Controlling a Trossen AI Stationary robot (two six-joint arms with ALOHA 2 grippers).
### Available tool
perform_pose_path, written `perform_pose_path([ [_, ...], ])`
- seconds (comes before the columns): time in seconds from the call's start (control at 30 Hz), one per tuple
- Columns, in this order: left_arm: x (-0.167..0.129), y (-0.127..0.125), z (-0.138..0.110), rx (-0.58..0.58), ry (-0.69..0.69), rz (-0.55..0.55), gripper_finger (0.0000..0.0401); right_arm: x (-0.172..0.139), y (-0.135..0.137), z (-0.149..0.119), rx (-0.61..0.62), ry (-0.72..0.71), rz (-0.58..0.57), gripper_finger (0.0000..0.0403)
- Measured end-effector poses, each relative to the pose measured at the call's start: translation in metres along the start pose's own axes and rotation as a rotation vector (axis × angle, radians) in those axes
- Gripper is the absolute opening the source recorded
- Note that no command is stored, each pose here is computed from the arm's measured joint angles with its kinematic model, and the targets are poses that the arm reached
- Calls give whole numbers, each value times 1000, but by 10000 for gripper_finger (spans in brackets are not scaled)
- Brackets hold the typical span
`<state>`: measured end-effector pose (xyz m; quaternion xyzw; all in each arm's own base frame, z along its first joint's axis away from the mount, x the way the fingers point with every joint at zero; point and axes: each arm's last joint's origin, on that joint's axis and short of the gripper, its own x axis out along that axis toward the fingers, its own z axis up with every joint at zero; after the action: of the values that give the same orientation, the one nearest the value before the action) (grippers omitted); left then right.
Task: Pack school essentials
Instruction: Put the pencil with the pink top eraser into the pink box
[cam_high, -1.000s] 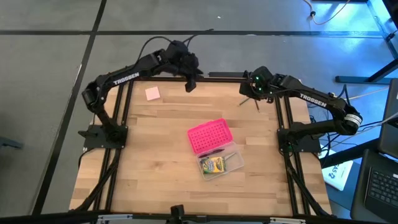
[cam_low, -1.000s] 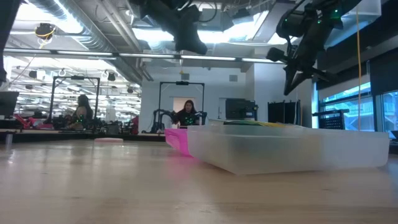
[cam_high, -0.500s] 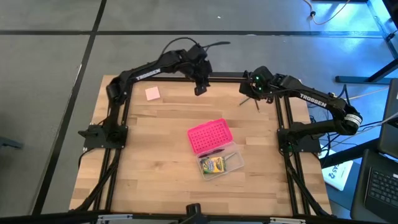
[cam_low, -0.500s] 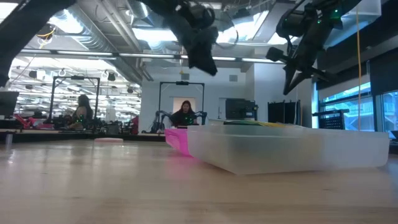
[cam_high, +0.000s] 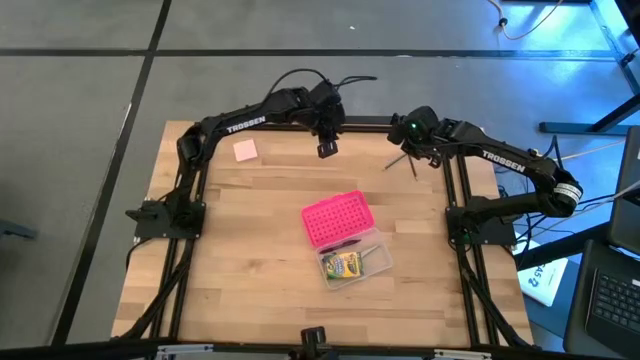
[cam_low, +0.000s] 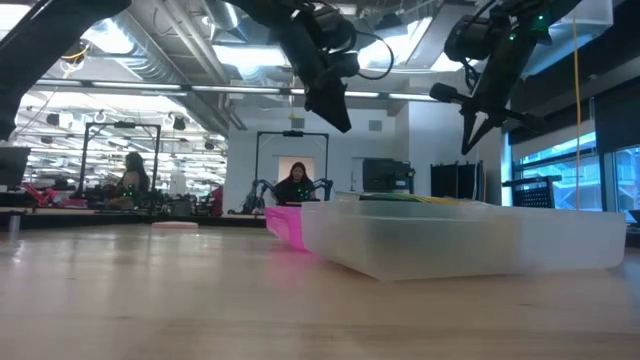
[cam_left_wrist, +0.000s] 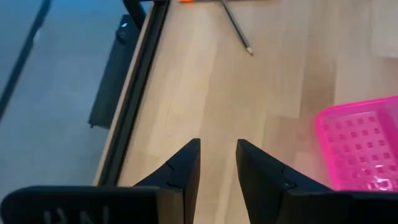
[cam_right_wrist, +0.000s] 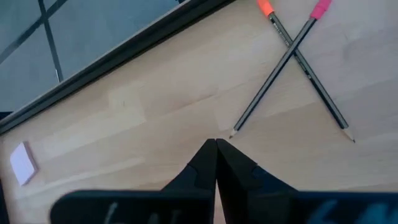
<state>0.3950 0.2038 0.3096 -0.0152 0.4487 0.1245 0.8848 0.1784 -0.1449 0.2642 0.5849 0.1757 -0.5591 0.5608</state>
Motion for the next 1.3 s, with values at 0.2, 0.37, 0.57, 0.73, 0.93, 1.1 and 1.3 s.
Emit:
perform_pose_path([
  [0.2,0,-7,2,15,7,28,96,0,0,0,2,0,-1,12],
  [0.37,1,-13,3,26,4,22,96,0,0,0,1,0,0,12],
  [0.57,1,-20,9,39,-50,-42,96,0,0,0,0,0,-1,12],
  [0.73,4,-13,8,71,-149,-248,96,0,0,0,-15,0,-1,12],
  [0.93,4,3,5,18,-182,-298,96,0,0,0,-16,0,-1,12],
  [1.1,4,5,5,15,-191,-298,96,0,0,0,-16,0,-1,12],
  [1.3,4,2,6,54,-193,-291,96,0,0,0,-16,0,-1,12],
])
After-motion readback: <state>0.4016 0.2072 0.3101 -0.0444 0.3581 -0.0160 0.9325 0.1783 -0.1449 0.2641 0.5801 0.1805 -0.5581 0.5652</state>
